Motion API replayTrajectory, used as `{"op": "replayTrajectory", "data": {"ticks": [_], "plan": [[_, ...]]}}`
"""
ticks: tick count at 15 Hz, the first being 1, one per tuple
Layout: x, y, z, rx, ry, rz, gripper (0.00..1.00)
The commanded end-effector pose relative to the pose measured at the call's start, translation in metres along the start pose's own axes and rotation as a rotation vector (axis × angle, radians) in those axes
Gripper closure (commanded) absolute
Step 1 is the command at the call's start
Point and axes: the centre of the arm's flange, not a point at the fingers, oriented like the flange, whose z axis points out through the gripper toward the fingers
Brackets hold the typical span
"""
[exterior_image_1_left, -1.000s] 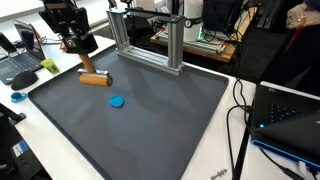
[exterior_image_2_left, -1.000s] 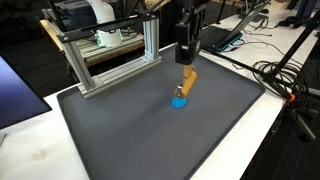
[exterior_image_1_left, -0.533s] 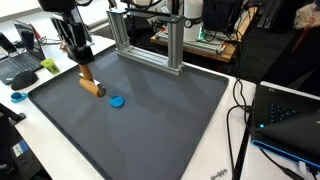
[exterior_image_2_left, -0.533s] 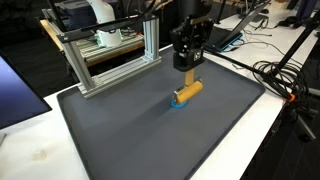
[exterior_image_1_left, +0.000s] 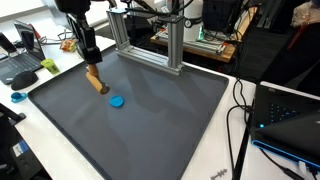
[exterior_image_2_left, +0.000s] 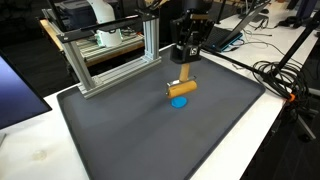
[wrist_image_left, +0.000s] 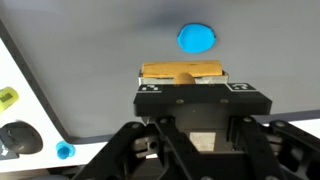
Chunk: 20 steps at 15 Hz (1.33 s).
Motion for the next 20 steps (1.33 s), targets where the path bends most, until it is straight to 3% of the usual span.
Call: {"op": "replayTrajectory", "data": {"ticks": [1,4,8,15,20], "plan": [[-0.002,-0.003,0.007,0.008,0.006,-0.004,0.78],[-0.013,-0.012,0.026,0.101,0.006,-0.009,0.78],[-0.023,-0.014,0.058,0.165,-0.004,-0.007,0.78],[-0.025,0.016,0.085,0.169,-0.013,0.006,0.78],[-0.029,0.008,0.092,0.168,-0.028,-0.015,0.78]]}}
